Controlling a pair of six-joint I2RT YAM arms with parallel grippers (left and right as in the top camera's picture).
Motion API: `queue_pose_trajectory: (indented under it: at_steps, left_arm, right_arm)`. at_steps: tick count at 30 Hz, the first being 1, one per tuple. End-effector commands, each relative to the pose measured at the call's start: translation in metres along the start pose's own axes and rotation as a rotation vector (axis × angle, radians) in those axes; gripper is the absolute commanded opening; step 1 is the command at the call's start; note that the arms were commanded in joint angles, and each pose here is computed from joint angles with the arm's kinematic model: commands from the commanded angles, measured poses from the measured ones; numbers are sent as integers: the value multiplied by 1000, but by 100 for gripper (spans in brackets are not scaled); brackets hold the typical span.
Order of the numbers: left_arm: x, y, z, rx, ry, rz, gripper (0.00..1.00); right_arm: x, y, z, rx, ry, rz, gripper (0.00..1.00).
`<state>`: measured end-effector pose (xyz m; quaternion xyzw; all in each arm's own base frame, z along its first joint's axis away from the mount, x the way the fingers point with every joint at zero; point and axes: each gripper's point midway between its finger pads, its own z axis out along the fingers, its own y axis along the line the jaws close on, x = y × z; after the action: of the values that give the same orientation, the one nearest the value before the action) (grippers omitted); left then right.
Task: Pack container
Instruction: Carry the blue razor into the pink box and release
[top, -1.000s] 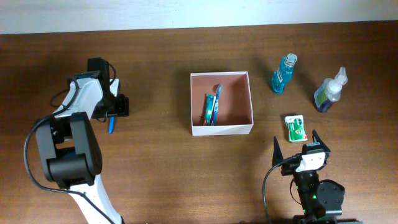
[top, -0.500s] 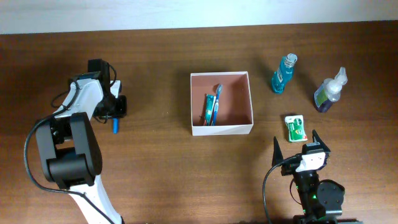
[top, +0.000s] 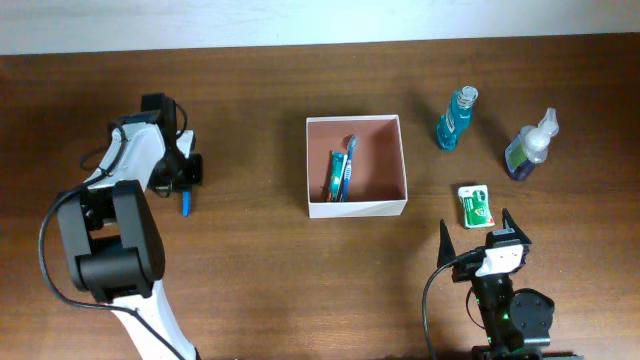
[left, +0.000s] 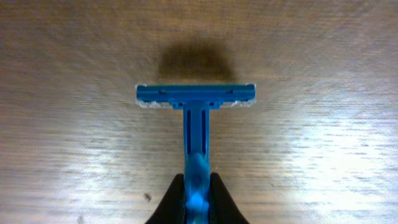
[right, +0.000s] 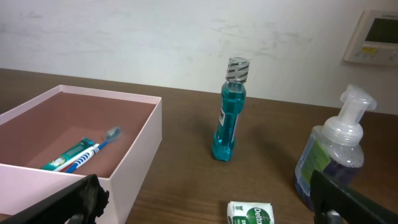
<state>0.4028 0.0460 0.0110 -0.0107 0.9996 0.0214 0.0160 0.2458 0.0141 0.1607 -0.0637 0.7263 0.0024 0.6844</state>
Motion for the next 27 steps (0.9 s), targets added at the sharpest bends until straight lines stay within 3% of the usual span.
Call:
queue_pose_trajectory:
  at_steps: [1,5,10,14,20,27]
  left_arm:
    - [-32,-12,-28,-12,-84,42,3]
    - [-60,-45,-71,17,-174,108,3]
    - [-83,-134,-140,183,-315,213,3]
    - [-81,-207,-177,251,-400,310,3]
    - [-54,-279,-175,258,-397,456,6]
    - [-39,-312,-135,262,-306,467,6]
  right_arm:
    - [2,0,0,-3,2,-5,98]
    - [2,0,0,-3,2,-5,98]
    - [2,0,0,-3,2,-5,98]
    - [2,0,0,-3,2,-5,98]
    - [2,0,0,-3,2,-5,98]
    - [2,0,0,-3,2,-5,98]
